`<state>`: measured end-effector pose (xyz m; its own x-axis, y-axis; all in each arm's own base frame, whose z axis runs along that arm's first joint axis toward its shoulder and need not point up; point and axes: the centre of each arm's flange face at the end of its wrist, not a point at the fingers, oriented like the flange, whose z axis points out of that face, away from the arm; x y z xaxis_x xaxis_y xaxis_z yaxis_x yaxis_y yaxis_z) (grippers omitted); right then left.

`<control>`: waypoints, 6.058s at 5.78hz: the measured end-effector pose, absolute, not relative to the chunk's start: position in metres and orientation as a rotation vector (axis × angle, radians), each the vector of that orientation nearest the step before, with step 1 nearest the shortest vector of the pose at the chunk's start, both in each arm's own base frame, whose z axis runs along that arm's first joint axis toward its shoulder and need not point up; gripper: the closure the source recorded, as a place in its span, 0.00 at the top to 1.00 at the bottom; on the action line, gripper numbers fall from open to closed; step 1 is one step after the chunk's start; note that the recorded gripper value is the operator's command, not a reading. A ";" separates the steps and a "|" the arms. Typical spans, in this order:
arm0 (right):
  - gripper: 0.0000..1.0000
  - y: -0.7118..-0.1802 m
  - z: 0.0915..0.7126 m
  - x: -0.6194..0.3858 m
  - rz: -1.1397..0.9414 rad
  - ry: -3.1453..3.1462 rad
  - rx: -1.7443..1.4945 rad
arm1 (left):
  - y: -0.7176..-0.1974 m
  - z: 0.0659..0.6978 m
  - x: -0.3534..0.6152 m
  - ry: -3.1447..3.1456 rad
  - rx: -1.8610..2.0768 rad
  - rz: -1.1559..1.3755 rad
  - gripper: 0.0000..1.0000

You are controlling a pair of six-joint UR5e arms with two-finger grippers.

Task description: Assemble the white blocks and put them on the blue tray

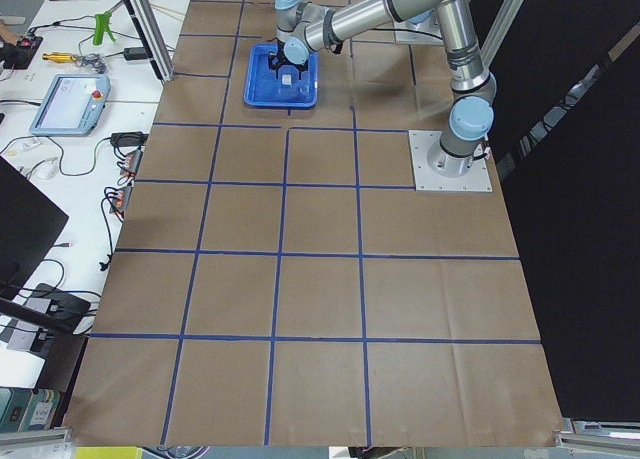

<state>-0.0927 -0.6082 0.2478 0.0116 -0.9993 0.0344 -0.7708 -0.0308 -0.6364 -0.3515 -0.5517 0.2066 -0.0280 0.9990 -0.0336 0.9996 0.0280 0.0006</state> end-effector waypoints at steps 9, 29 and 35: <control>0.33 -0.563 0.192 0.215 -0.803 1.864 -1.779 | -0.446 0.514 -0.226 2.959 1.015 -0.102 0.99; 0.33 -0.548 0.143 0.245 -0.750 1.908 -1.708 | -0.481 0.550 -0.116 3.123 -0.098 -0.223 0.99; 0.53 -0.547 0.143 0.246 -0.749 1.901 -1.700 | -0.481 0.550 -0.116 3.122 -0.098 -0.222 0.99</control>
